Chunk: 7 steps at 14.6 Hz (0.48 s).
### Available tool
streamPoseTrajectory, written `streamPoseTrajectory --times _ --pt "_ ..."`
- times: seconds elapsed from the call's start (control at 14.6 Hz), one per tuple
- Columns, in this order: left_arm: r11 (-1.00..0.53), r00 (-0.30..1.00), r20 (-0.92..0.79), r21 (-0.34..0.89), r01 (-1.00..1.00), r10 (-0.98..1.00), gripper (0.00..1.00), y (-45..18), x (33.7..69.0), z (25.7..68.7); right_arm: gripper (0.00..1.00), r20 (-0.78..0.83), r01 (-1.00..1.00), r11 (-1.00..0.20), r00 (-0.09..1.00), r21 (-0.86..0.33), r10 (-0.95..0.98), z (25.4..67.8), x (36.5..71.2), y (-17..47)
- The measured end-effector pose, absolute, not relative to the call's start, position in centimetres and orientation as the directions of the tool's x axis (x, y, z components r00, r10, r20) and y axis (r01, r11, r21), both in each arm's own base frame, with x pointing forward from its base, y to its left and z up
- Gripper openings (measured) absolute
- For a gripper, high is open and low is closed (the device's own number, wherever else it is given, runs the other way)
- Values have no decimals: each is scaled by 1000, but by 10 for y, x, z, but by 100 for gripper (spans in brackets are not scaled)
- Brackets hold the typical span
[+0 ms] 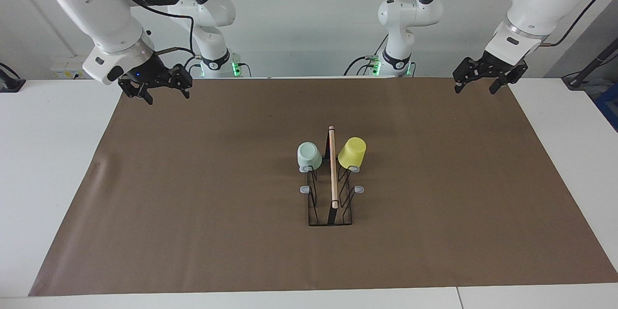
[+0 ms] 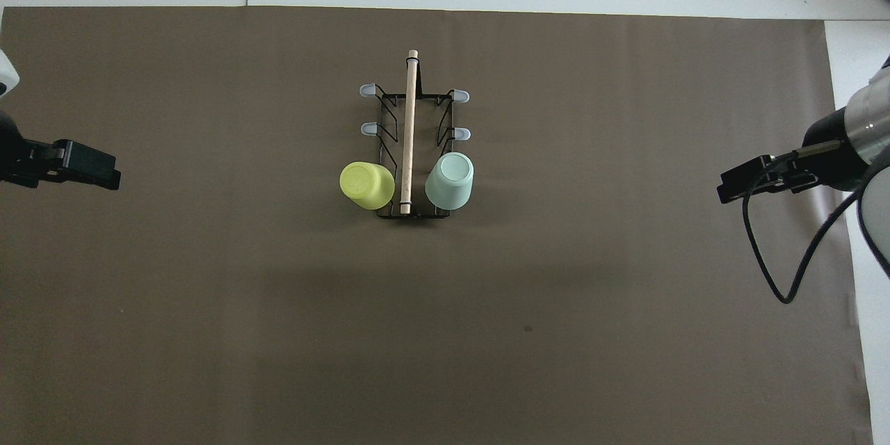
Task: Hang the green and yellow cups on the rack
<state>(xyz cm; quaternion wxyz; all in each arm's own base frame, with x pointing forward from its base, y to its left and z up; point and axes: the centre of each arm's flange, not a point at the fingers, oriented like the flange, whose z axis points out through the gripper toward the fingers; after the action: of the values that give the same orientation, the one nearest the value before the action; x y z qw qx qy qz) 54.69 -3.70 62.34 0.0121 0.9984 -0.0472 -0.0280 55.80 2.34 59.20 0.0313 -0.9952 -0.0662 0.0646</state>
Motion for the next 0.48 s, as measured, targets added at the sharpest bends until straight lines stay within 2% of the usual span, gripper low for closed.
streamPoseTrajectory --times 0.48 --pt "-995 994 -55 27 -94 -95 100 -37 547 623 100 -117 101 -993 987 -62 108 597 559 9"
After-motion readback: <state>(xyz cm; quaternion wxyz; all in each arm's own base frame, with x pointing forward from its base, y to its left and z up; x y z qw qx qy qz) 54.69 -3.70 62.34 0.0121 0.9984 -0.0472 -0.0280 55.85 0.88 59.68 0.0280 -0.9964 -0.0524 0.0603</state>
